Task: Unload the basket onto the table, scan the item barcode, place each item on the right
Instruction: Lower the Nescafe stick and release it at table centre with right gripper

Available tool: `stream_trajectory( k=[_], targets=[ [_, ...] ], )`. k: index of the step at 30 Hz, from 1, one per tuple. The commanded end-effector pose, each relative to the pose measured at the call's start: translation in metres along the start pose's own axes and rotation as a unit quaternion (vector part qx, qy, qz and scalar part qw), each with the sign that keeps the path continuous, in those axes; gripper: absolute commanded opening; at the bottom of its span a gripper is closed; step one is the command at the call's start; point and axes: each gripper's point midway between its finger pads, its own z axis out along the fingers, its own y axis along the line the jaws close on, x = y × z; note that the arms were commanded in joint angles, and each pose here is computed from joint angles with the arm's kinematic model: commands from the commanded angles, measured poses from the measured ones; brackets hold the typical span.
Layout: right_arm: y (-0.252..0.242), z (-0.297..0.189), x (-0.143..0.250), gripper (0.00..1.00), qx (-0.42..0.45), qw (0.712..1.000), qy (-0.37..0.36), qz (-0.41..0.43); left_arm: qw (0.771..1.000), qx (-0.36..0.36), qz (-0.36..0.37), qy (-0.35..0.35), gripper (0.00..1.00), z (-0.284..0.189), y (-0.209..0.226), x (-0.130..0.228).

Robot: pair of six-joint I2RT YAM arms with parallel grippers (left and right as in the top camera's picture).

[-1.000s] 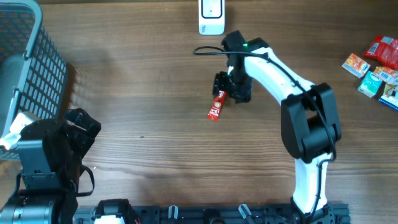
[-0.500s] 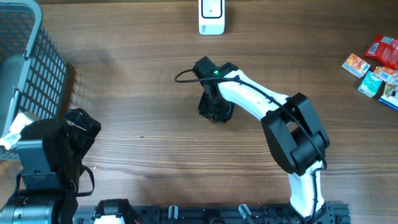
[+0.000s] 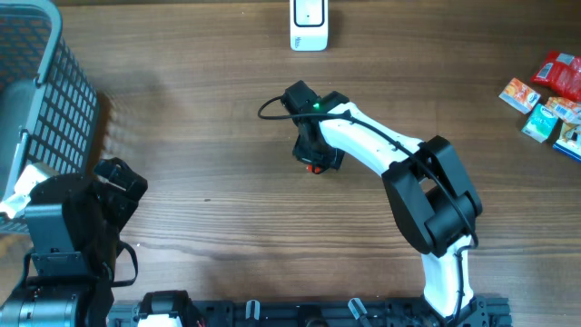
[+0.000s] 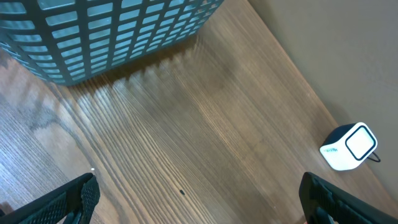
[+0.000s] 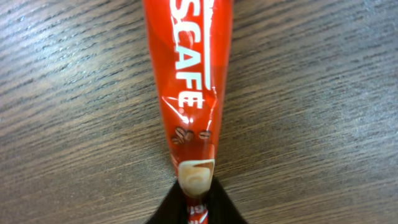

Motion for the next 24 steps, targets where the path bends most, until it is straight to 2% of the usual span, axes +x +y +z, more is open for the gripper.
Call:
stream_trajectory(
  k=[1, 4, 7, 11, 15, 20, 24],
  targets=[
    [0.004, -0.003, 0.003, 0.04, -0.019, 0.999, 0.018, -0.026, 1.0, 0.0, -0.008, -0.003, 1.0, -0.001, 0.0, -0.002],
    [0.015, -0.017, 0.0, 0.04, -0.057, 0.997, 0.033, -0.045, 1.0, 0.0, -0.008, -0.003, 1.0, -0.001, 0.0, -0.002],
    [0.033, -0.04, -0.001, 0.05, -0.132, 0.985, 0.057, -0.092, 1.0, 0.0, -0.008, -0.003, 1.0, -0.001, 0.0, -0.002],
    [0.063, -0.072, 0.007, 0.04, -0.286, 0.938, 0.111, -0.164, 1.0, 0.0, -0.008, -0.003, 1.0, -0.001, 0.0, -0.002],
    [0.073, -0.087, 0.021, 0.04, -0.386, 0.889, 0.172, -0.177, 1.0, 0.0, -0.008, -0.003, 1.0, -0.001, 0.0, -0.002],
    [0.076, -0.083, 0.051, 0.04, -0.475, 0.828, 0.248, -0.162, 1.0, 0.0, -0.008, -0.003, 1.0, -0.001, 0.0, -0.002],
    [0.067, -0.069, 0.07, 0.04, -0.498, 0.805, 0.302, -0.113, 1.0, 0.0, -0.008, -0.003, 1.0, -0.001, 0.0, -0.002]
  ],
)
